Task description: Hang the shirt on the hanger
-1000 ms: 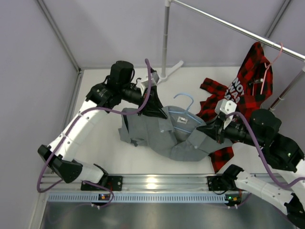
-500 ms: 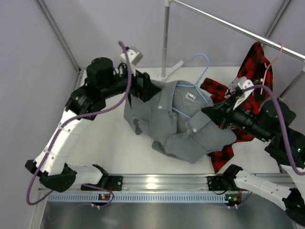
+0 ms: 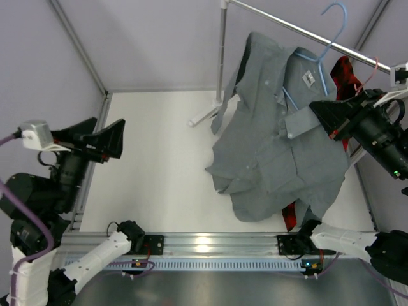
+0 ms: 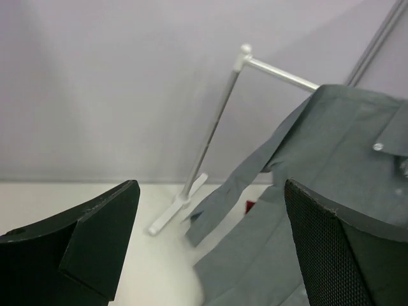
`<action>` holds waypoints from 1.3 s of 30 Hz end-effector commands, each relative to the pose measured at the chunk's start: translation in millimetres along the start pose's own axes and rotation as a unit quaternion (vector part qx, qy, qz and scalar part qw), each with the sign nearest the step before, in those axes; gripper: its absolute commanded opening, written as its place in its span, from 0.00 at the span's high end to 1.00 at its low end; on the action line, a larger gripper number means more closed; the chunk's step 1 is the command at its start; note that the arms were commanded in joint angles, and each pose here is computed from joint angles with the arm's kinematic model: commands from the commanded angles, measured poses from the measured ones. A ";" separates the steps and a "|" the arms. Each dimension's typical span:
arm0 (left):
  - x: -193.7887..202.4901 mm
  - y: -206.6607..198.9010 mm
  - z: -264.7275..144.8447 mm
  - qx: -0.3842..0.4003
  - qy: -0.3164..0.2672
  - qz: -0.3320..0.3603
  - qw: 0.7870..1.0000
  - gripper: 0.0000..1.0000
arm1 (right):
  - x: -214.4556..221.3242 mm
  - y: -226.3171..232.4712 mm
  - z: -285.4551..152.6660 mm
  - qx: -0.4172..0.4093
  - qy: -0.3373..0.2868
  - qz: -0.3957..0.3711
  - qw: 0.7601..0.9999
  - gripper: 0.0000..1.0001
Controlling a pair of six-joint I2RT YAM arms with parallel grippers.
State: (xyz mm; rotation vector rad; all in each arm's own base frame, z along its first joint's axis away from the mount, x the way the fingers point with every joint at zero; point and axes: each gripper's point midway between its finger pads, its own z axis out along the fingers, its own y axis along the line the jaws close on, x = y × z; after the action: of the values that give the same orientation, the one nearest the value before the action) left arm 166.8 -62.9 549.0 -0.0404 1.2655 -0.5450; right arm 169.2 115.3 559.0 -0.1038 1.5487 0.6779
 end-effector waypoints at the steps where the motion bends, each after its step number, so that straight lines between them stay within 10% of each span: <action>1: 73.2 34.4 -2.2 -0.063 0.066 0.020 0.996 0.02 | 34.7 -14.5 10.1 0.046 0.049 0.030 0.997 1.00; 10: 238.7 102.9 -29.1 -0.147 0.193 0.090 0.966 0.02 | 49.6 -53.4 45.3 0.162 -0.020 0.083 0.983 1.00; 39: 225.3 173.8 -53.1 -0.288 0.136 0.074 0.945 0.02 | 34.5 -126.3 224.2 0.282 -0.127 0.189 0.932 1.00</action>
State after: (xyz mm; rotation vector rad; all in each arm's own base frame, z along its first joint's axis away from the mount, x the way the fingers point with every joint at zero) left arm 221.9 10.0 263.5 -0.3522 1.7063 -0.0130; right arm 415.0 139.2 468.1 0.5911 1.6368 0.4085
